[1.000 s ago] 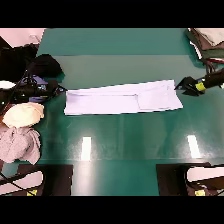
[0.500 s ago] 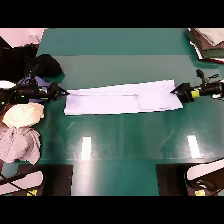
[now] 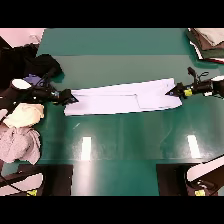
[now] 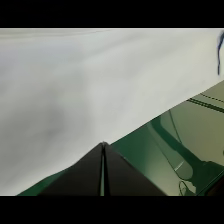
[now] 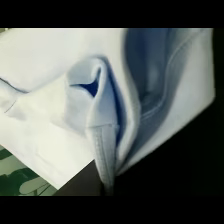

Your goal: Fold the shirts.

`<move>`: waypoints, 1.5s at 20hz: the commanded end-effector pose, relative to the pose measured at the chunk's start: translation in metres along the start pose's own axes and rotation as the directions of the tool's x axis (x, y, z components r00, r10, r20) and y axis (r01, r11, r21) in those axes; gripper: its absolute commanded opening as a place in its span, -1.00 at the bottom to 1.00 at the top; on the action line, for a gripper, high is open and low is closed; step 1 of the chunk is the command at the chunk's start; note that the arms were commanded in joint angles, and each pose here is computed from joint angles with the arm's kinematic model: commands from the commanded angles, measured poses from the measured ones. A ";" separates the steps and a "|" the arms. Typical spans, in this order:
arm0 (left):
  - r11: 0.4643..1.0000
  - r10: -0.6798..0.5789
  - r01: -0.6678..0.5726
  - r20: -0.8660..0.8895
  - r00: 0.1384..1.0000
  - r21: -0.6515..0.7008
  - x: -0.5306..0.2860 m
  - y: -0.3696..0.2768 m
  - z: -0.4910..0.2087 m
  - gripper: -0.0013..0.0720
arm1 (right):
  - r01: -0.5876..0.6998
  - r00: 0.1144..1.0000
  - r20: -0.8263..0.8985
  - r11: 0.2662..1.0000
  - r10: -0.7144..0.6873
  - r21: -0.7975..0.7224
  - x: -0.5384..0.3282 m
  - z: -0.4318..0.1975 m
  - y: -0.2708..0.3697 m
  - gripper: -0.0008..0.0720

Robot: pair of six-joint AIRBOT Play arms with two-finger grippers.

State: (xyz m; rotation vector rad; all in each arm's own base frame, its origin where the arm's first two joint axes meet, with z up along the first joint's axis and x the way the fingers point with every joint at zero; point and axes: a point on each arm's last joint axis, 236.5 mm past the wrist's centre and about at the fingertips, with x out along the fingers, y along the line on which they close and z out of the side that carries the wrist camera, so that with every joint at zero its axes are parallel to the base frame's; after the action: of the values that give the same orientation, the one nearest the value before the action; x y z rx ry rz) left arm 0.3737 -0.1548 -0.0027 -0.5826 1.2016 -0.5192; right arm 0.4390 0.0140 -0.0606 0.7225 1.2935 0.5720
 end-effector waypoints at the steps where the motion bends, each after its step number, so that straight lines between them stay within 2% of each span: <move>1: 0.999 0.010 -0.010 -0.005 1.000 0.047 0.020 -0.023 -0.006 -0.90 | -0.064 0.997 -0.048 0.994 0.060 -0.090 -0.014 0.003 0.035 -0.94; 5: 0.983 -0.037 0.035 0.009 0.999 0.181 0.037 -0.079 0.006 -0.91 | -0.073 0.995 -0.080 0.970 0.056 -0.232 -0.022 0.008 0.104 -0.94; 9: 0.955 -0.091 0.090 -0.008 0.996 0.281 0.074 -0.132 0.031 -0.91 | -0.058 0.998 -0.045 0.905 0.042 -0.421 -0.020 0.012 0.205 -0.94; 12: 0.961 -0.092 0.102 -0.052 0.994 0.256 0.123 -0.136 0.041 -0.91 | -0.053 0.997 0.013 0.838 0.071 -0.543 -0.018 0.014 0.283 -0.94; 16: 0.974 -0.080 0.103 -0.118 0.990 0.203 0.180 -0.127 0.034 -0.90 | -0.096 0.994 -0.030 0.761 0.101 -0.641 0.002 -0.013 0.347 -0.94; 24: 0.975 -0.056 0.089 -0.163 0.985 0.203 0.191 -0.112 0.030 -0.90 | -0.147 0.988 -0.073 0.714 0.134 -0.685 0.034 -0.041 0.387 -0.94; 30: 0.971 -0.007 0.050 -0.183 0.983 0.233 0.125 -0.089 0.055 -0.91 | -0.146 0.988 -0.066 0.713 0.140 -0.686 0.035 -0.040 0.389 -0.94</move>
State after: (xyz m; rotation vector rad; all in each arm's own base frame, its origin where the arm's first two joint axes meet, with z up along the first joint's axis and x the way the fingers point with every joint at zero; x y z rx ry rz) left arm 0.4568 -0.3260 -0.0322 -0.4021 1.2603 -0.7503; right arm 0.4134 0.2984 0.2030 0.1820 0.9289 1.1119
